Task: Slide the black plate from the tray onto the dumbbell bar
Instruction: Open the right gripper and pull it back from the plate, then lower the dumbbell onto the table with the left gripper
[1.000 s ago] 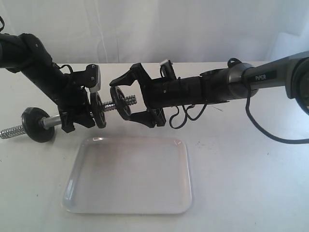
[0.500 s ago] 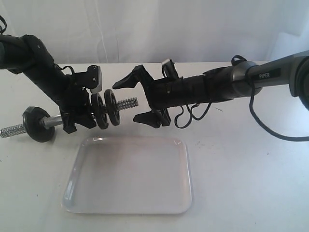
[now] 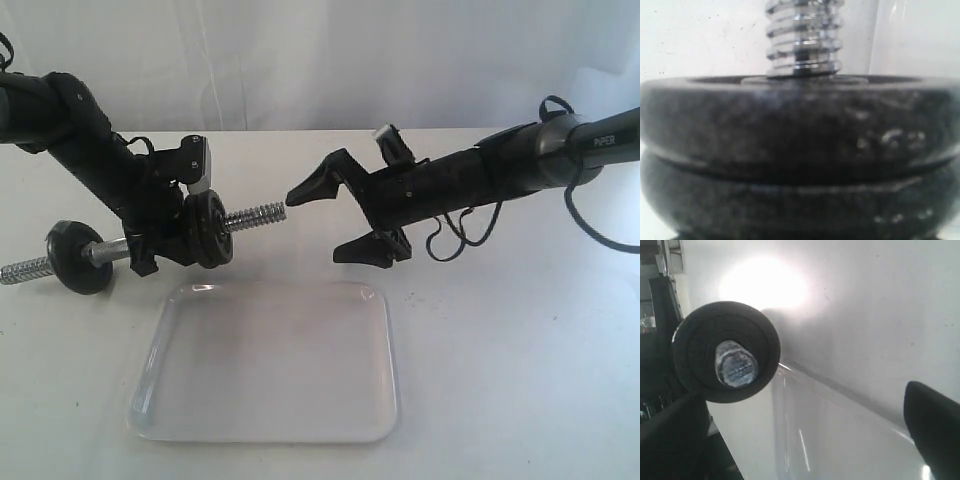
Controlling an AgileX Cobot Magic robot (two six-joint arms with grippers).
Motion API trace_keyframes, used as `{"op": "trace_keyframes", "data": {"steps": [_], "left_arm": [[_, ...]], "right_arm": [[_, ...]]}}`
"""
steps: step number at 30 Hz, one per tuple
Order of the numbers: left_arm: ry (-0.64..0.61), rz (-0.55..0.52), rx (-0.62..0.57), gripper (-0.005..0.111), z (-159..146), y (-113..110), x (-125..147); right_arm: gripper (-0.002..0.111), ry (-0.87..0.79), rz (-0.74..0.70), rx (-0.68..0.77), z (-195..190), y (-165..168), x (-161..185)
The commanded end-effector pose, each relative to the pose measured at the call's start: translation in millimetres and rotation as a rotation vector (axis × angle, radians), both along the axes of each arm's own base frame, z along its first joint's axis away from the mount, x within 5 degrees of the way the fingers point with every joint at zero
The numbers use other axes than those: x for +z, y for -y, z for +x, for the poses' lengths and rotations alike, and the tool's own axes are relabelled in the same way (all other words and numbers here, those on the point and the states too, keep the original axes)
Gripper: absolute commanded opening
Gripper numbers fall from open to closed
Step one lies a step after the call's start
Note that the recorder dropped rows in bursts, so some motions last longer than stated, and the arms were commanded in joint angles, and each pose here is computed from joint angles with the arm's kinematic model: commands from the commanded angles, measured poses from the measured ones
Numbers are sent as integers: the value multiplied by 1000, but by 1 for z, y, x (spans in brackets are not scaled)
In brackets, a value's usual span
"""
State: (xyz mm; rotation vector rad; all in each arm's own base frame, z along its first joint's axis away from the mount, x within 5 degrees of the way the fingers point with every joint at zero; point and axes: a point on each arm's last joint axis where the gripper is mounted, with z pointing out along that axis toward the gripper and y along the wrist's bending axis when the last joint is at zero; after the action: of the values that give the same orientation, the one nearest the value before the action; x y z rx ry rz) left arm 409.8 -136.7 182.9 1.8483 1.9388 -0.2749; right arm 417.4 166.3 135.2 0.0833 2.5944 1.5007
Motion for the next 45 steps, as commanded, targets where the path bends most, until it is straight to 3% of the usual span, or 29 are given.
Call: {"op": "trace_keyframes", "data": {"steps": [1, 10, 18, 19, 24, 27, 45], "left_arm": [[37, -105, 41, 0, -2, 6, 30], [-34, -84, 43, 0, 5, 7, -4], [-7, -82, 60, 1, 8, 7, -5], [-7, -82, 60, 4, 8, 7, -5], [-15, -83, 58, 36, 7, 7, -5], [-22, -83, 54, 48, 6, 7, -5], [0, -79, 76, 70, 9, 6, -5]], "right_arm": [[99, 27, -9, 67, -1, 17, 5], [99, 82, 14, 171, -7, 19, 7], [99, 93, 13, 180, -7, 19, 7], [99, 93, 13, 180, -7, 19, 7], [99, 95, 10, 176, -6, 19, 6], [99, 95, 10, 176, -6, 19, 6], [99, 109, 9, 186, -7, 19, 7]]}}
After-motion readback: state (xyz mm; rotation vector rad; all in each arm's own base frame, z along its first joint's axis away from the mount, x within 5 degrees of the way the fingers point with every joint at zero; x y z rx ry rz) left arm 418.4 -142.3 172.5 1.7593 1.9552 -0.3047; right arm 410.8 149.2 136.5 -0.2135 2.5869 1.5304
